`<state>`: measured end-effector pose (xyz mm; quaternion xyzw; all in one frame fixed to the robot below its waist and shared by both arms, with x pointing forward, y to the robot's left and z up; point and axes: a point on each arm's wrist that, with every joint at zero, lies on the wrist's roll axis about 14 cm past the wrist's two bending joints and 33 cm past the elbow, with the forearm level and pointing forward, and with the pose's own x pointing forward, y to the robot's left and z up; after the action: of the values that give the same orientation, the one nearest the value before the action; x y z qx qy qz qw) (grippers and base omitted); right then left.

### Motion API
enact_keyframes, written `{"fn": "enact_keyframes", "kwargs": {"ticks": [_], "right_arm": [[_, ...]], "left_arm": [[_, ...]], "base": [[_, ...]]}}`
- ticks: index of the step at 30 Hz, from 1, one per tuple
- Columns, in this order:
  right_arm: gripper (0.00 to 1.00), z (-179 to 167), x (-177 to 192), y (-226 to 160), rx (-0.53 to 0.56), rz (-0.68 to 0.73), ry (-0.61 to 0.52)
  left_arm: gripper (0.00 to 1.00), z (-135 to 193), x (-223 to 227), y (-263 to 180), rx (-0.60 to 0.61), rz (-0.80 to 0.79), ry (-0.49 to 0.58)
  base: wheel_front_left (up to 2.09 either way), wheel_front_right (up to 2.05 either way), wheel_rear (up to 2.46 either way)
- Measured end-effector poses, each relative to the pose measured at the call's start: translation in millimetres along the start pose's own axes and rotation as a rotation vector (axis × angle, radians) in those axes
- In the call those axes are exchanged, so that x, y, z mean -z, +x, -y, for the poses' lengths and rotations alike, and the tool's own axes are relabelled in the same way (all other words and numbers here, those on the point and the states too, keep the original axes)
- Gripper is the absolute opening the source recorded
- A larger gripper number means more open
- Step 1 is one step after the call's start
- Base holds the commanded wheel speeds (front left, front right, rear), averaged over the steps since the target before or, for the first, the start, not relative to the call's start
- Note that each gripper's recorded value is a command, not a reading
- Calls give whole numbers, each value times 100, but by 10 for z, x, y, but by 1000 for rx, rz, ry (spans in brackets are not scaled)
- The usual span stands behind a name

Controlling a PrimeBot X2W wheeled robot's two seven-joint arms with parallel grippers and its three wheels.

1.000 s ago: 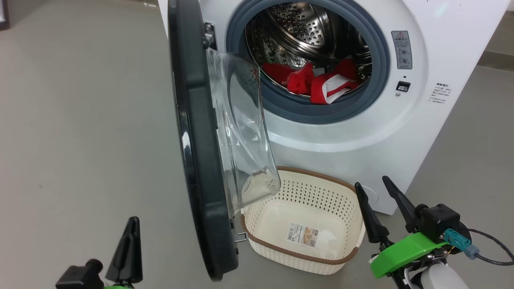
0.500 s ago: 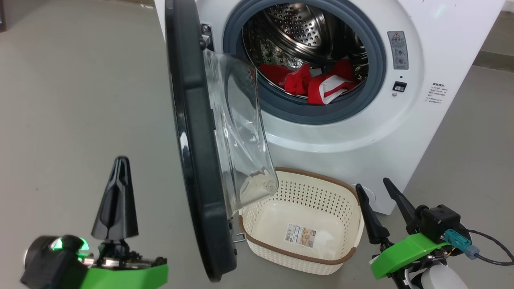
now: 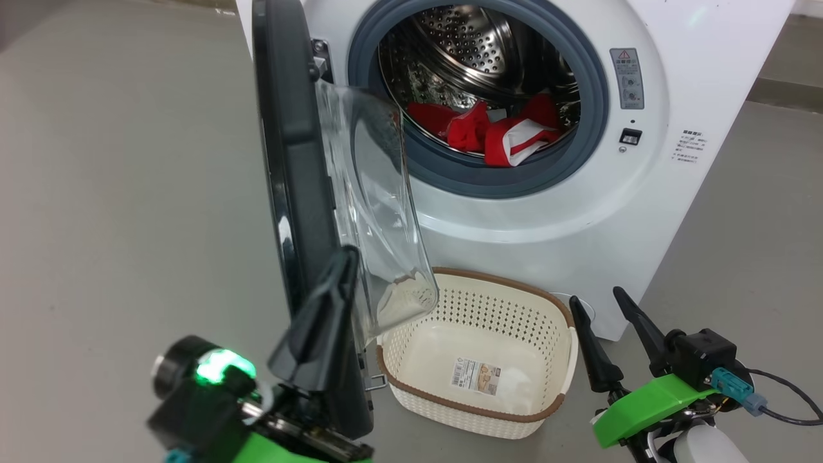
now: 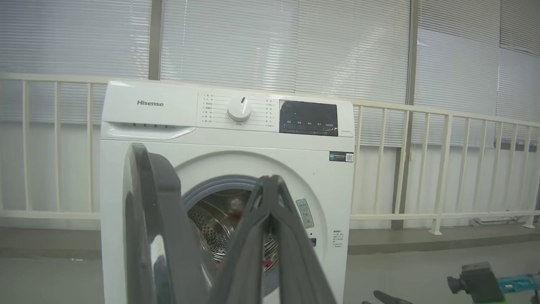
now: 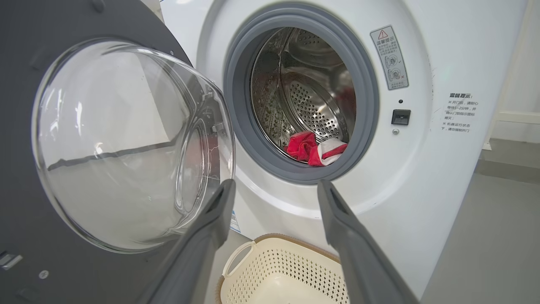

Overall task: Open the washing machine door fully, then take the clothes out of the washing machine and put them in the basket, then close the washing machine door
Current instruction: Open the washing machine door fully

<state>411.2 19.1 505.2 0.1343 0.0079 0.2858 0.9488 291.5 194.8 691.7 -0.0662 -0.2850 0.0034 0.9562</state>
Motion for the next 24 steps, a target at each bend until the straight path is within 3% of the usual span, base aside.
{"fn": "enact_keyframes", "kwargs": {"ticks": [6, 11, 24], "right_arm": [[100, 41, 25, -11, 11, -6, 4], [100, 71, 71, -12, 18, -17, 10], [100, 123, 139, 9, 28, -33, 14]], "left_arm": [[0, 187, 591, -155, 36, -231, -82], [0, 148, 950, -284, 12, -355, -117], [0, -122, 1407, -524, -98, -511, -89]], "base": [[0, 0, 0], [0, 0, 0], [0, 0, 0]]}}
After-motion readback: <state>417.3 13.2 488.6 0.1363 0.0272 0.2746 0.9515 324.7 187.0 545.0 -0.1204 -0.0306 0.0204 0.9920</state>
